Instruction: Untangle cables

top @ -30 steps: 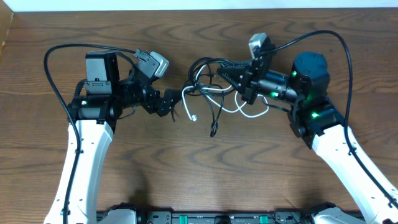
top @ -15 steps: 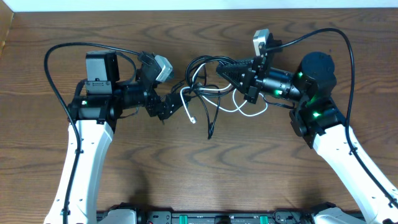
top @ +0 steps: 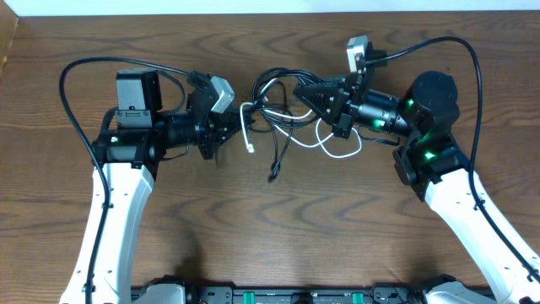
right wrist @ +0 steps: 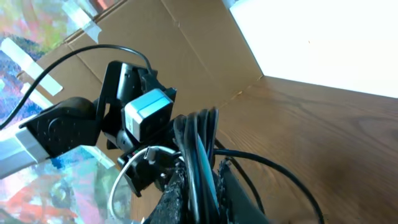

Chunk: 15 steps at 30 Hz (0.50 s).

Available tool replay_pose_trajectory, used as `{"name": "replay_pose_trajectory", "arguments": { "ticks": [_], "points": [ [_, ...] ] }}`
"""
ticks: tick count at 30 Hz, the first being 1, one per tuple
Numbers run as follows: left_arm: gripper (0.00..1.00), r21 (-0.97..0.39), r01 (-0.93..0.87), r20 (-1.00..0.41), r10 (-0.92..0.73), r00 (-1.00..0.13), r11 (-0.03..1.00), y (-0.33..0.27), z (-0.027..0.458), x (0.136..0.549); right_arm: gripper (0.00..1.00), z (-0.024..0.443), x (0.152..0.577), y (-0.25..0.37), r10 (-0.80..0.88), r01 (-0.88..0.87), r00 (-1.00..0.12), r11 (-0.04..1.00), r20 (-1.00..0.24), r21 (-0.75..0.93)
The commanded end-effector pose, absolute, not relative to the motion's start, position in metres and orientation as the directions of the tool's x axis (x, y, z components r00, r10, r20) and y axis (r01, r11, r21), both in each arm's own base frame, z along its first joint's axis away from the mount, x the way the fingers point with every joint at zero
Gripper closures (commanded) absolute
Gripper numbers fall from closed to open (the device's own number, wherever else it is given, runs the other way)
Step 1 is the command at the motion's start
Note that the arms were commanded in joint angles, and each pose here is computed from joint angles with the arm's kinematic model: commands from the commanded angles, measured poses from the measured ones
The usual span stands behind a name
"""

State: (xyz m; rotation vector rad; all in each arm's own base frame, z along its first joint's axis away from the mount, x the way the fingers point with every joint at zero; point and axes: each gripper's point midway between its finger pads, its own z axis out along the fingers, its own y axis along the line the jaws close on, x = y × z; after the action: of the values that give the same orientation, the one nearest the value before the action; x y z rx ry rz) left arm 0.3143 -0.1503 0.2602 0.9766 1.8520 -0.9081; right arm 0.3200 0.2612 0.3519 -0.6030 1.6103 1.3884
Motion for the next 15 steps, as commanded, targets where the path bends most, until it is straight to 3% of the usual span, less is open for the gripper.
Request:
{"name": "replay_pose_trajectory", "arguments": {
  "ticks": [1,8,15],
  "points": [
    [0.92,-0.175,0.871,-0.895,0.294,-0.335,0.46,-0.148,0.262,0.317,0.99,0.365,0.314,0.257,0.202,-0.829,-0.468,0.237,-0.86,0.507],
    [0.92,-0.12,0.8,-0.849,0.356,-0.39,0.588,-0.128,0.244,0.334,0.99,0.365,0.317,0.255,0.208,-0.823,-0.474,0.243,-0.856,0.514],
    [0.92,-0.054,0.531,-0.74,0.323,-0.59,0.846,-0.076,0.217,0.36,0.99,0.349,0.336,0.234,0.217,-0.77,-0.499,0.332,-0.839,0.545]
  ]
}}
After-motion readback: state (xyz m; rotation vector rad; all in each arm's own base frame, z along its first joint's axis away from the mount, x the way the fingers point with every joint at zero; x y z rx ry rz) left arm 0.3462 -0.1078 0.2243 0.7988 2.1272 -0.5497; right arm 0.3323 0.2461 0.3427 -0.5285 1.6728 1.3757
